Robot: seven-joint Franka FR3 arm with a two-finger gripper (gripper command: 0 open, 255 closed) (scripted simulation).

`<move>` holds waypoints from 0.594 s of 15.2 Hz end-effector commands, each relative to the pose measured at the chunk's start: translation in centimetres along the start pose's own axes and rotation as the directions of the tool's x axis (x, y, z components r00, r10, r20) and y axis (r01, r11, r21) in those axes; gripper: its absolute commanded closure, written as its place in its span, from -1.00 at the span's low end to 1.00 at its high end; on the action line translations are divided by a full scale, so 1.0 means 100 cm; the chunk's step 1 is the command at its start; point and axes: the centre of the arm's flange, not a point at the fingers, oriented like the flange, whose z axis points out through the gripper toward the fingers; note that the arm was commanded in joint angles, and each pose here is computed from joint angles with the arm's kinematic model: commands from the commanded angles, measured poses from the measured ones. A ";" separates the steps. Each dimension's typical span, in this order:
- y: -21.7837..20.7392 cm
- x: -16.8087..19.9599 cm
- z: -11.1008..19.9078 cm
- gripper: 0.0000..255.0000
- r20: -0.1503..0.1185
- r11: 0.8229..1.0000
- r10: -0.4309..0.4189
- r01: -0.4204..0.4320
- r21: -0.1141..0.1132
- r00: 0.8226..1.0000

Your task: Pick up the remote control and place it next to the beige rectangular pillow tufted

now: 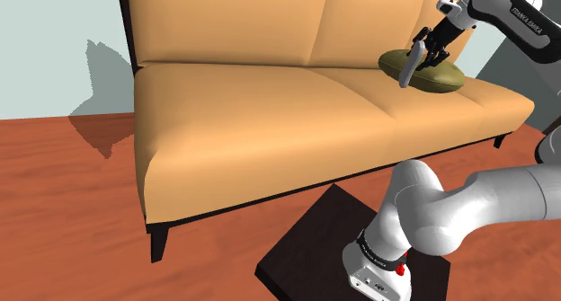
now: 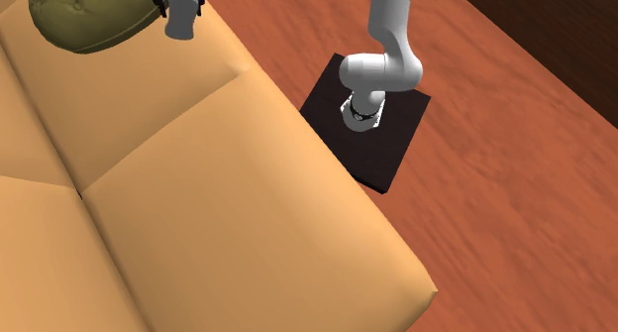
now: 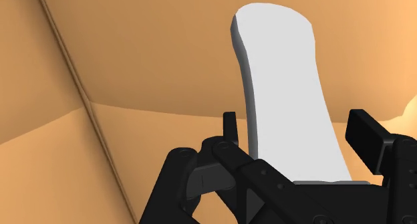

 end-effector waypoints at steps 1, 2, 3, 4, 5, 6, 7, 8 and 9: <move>-0.005 0.000 0.009 1.00 0.000 1.000 0.000 0.000 -0.001 1.000; -0.007 0.000 0.014 1.00 0.000 1.000 0.000 0.000 -0.001 1.000; -0.009 -0.001 0.019 1.00 0.000 1.000 0.000 0.000 -0.001 1.000; -0.011 -0.001 0.024 1.00 0.000 1.000 0.000 0.000 -0.001 1.000; -0.013 -0.001 0.028 1.00 0.000 1.000 0.000 0.000 -0.001 1.000; -0.015 -0.001 0.033 1.00 0.000 1.000 0.000 0.000 -0.001 1.000; -0.017 -0.002 0.038 1.00 0.000 1.000 0.000 0.000 -0.001 1.000; -0.019 -0.002 0.043 1.00 0.000 1.000 0.000 0.000 -0.001 1.000; -0.021 -0.002 0.048 1.00 0.000 1.000 0.000 0.000 -0.001 1.000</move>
